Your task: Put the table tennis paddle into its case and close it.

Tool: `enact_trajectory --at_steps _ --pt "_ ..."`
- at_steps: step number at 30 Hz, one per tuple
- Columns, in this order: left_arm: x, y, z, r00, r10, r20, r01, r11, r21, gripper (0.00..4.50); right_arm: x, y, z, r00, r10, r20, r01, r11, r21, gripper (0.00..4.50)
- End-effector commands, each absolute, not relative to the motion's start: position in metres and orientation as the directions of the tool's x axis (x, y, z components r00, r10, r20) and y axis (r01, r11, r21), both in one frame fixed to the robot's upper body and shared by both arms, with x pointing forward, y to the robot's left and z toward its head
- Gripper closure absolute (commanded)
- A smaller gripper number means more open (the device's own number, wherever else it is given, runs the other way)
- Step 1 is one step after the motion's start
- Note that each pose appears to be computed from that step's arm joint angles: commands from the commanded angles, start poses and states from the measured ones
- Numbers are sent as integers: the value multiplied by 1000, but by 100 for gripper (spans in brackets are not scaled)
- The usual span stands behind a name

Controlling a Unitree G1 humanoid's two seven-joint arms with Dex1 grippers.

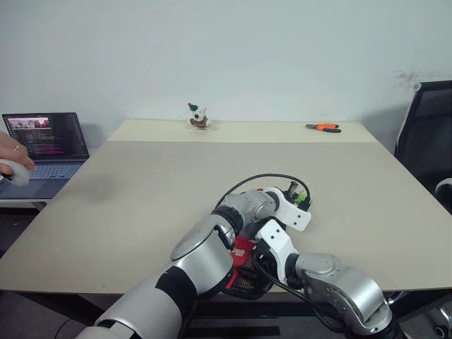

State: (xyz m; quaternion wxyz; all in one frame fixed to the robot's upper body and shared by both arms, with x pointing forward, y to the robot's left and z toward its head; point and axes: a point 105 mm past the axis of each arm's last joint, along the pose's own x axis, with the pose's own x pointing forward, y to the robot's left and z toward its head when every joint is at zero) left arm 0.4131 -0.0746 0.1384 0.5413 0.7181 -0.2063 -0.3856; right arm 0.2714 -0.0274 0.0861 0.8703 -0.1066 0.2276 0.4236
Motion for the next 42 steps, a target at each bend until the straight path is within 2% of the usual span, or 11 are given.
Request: enact_trajectory --at_steps 1,7,11,20,25,27,29,30,33,40,42 --pt "399 -103 160 550 -784 -287 133 -257 957 449 249 -21 47 383 691 -613 -808 572 139 0" --pt "403 -93 155 546 -771 -328 317 -172 933 247 254 -22 49 387 693 -608 -811 569 132 0" --pt "407 -76 145 526 -745 -411 456 -161 875 111 260 -20 53 394 701 -594 -817 563 124 0" --pt "416 -33 152 448 -782 -433 702 7 712 111 282 -7 77 406 753 -518 -845 525 101 0" --pt "412 -16 146 370 -794 -482 787 -8 617 111 286 -6 87 397 779 -486 -858 503 105 0" --pt "407 -8 138 338 -771 -540 761 -114 639 111 288 -6 90 406 781 -475 -856 507 101 0" --pt "406 -6 139 329 -764 -555 757 -139 639 111 290 -7 90 416 780 -468 -852 514 99 0" --pt "406 -7 141 327 -760 -561 748 -154 645 72 291 -6 90 418 779 -466 -851 516 99 0" --pt "405 -13 148 327 -757 -565 705 -203 680 4 292 -5 90 419 782 -462 -851 516 100 0" --pt "406 -32 174 336 -795 -505 680 -166 714 4 301 -10 93 448 772 -450 -838 538 89 0" --pt "403 -29 177 289 -795 -533 721 -185 668 4 306 -13 96 461 768 -445 -833 547 82 0"
